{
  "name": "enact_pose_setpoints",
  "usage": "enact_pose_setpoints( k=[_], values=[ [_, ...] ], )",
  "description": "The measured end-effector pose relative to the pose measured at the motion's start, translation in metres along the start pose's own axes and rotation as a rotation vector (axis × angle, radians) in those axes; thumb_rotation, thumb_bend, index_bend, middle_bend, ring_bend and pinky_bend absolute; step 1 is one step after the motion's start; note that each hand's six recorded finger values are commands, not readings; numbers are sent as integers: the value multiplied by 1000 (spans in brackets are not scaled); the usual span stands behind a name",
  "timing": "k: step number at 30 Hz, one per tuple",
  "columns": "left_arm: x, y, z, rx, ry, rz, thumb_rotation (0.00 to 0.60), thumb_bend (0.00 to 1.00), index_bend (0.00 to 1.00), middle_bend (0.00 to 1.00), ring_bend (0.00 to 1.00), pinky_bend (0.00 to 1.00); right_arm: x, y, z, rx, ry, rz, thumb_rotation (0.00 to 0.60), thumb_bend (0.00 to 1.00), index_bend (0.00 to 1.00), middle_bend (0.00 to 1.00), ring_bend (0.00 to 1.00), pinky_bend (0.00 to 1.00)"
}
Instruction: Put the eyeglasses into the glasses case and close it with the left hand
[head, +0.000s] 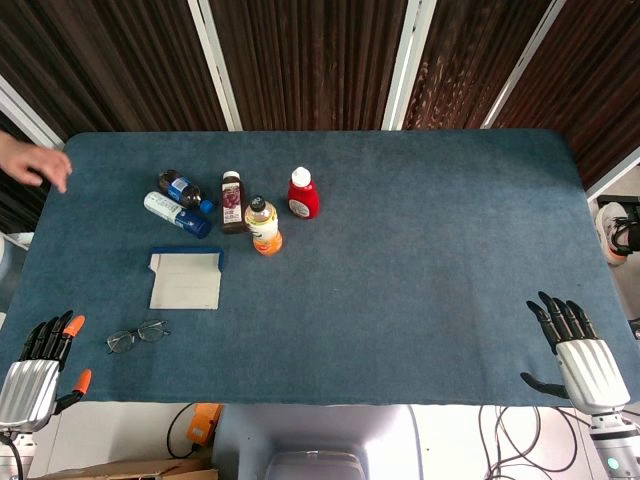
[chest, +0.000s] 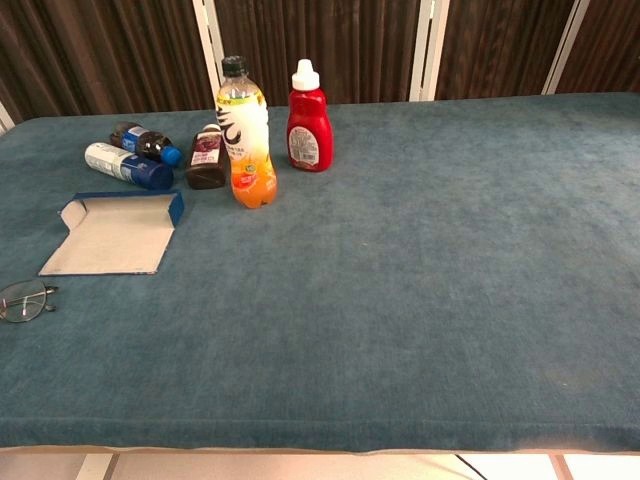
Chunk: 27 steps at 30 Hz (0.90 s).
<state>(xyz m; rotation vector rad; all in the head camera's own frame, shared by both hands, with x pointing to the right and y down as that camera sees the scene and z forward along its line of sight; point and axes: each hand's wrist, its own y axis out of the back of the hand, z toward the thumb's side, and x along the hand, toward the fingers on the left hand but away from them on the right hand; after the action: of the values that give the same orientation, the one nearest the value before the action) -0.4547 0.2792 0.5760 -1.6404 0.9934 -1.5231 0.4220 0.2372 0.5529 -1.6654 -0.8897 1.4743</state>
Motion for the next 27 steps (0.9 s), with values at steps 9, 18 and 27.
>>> enact_pose_setpoints(
  k=[9,18,27],
  values=[
    [5,-14,19,-117,-23,30,600,326,33,0,0,132,0,-3,5,2,13,3,600,151,0,0,0,0],
    [36,-45,22,-57,64,-42,600,372,223,0,0,134,-5,-10,11,11,29,29,600,151,0,0,0,0],
    [66,-71,22,-41,178,-148,600,349,261,0,0,134,-8,-12,11,7,30,46,600,150,0,0,0,0]
  ],
)
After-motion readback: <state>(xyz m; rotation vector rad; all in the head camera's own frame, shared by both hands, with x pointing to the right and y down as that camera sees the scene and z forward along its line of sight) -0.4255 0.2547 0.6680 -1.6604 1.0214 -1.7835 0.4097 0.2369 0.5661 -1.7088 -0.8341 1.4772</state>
